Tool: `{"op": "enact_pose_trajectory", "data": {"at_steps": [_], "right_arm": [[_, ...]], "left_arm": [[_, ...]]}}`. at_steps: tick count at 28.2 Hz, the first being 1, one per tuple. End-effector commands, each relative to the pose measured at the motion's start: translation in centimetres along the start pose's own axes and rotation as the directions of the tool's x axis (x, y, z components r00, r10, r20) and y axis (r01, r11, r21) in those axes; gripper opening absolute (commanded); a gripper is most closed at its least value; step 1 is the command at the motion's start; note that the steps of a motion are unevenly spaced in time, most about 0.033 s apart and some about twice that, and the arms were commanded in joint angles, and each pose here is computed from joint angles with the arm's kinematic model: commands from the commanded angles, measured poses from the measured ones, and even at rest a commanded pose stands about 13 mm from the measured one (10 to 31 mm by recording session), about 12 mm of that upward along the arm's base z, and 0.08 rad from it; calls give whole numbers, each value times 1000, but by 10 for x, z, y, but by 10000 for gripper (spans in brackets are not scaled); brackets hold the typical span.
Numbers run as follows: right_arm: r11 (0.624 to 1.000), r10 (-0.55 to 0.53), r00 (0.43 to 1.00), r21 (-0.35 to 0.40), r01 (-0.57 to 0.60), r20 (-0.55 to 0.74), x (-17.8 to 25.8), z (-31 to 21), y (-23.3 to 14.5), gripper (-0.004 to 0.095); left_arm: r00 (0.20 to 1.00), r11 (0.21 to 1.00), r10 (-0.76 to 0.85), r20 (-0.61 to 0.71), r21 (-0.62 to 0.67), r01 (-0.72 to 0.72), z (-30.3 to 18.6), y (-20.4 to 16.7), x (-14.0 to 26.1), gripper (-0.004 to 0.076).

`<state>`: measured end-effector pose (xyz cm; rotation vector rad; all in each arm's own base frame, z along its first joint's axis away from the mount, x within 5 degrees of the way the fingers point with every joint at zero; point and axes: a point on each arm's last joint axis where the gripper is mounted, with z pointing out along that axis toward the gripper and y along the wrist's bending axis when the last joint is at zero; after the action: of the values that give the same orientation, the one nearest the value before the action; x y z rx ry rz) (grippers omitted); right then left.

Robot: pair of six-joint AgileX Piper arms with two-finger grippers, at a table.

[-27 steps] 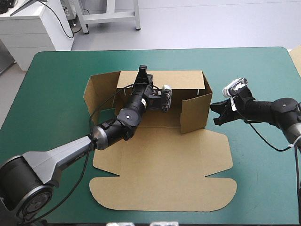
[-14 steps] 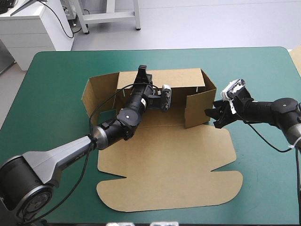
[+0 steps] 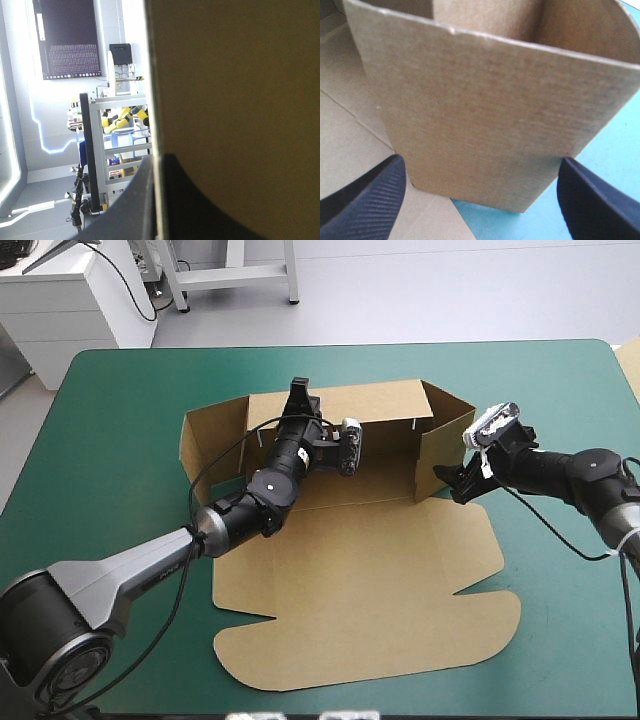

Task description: Fold the box

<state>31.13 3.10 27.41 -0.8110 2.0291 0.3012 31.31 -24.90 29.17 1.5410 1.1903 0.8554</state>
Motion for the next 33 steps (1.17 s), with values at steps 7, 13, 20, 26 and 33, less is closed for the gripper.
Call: {"op": "enact_pose_trajectory", "data": {"at_steps": [7, 13, 20, 26, 33], "right_arm": [[973, 232, 970, -36, -230, 71, -21, -14, 4, 0], [916, 400, 915, -34, -399, 51, -46, -30, -2, 0], [869, 489, 870, 52, -492, 61, -103, -72, -16, 0], [857, 449, 890, 244, -455, 82, -143, -97, -45, 0], [869, 463, 887, 206, -451, -11, -164, -66, -76, 0]], "left_arm": [[999, 998, 22, 26, -66, -20, -10, 20, -1, -8], [999, 998, 22, 30, -65, -20, -10, 20, -2, -8], [999, 998, 22, 27, -66, -20, -10, 20, -1, -8], [999, 998, 23, 30, -63, -21, -10, 19, -2, -8], [999, 998, 23, 34, -61, -21, -10, 19, -2, -8]]}}
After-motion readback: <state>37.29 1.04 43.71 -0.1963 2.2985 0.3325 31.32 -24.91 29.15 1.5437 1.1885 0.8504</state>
